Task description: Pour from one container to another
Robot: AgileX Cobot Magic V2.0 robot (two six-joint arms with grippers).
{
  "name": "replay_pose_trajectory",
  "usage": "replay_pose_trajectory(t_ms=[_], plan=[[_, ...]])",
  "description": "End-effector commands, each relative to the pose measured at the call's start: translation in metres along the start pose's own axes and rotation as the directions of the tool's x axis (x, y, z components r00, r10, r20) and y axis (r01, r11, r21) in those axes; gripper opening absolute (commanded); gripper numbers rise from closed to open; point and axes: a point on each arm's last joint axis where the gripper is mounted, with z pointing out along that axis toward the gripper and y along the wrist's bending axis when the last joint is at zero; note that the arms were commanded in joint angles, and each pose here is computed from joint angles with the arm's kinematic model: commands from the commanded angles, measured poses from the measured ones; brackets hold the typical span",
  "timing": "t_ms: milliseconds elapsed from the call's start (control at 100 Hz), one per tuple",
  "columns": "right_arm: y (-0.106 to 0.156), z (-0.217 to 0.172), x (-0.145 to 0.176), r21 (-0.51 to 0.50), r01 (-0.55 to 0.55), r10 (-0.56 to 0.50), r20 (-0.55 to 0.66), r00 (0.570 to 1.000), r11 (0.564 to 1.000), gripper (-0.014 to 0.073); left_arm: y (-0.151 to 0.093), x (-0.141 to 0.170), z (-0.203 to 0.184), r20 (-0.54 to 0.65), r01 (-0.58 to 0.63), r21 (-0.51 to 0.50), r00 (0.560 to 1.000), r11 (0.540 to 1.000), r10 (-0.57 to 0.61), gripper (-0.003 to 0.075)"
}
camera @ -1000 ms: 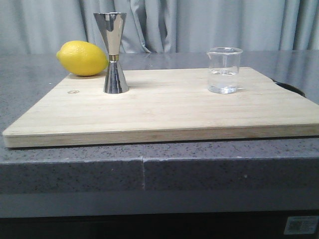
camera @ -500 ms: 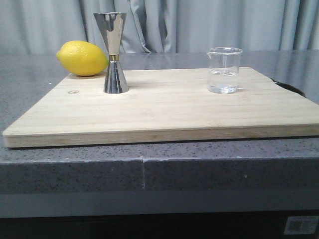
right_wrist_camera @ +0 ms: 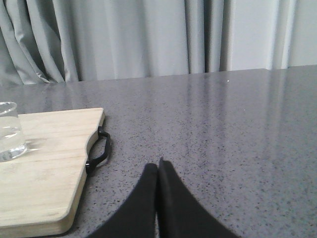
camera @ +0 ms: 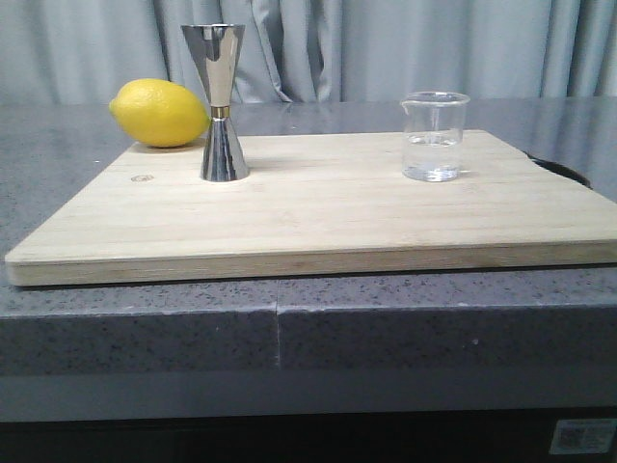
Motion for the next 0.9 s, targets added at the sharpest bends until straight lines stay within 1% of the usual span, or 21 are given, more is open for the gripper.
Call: replay_pose_trajectory(t_ms=[0, 370, 600, 760, 890], plan=[[0.001, -0.002, -0.007, -0.003, 0.009, -0.009, 0.096, 0.995, 1.0, -0.0067, -0.001, 0.001, -0.001, 0.074, 0.002, 0.016, 0.997, 1.0, -0.003, -0.0019], [0.001, -0.002, -0.007, -0.003, 0.007, -0.007, 0.097, 0.995, 1.0, -0.0067, -0.001, 0.0, -0.001, 0.077, 0.007, 0.017, 0.997, 1.0, -0.008, -0.0019], [0.001, -0.002, -0.008, -0.005, 0.007, -0.007, 0.112, 0.994, 1.0, -0.0067, -0.001, -0.002, -0.001, 0.104, 0.007, 0.023, 0.995, 1.0, -0.01, -0.0019], [0.001, -0.002, -0.011, -0.007, -0.027, 0.028, 0.12, 0.992, 1.0, -0.0067, -0.001, -0.003, -0.002, 0.112, 0.01, 0.025, 0.994, 1.0, -0.012, -0.0019], [0.0, -0.004, -0.02, -0.002, -0.035, 0.035, 0.095, 0.995, 0.999, -0.0067, -0.002, -0.008, -0.002, 0.126, 0.023, 0.028, 0.992, 0.999, -0.026, -0.0019]])
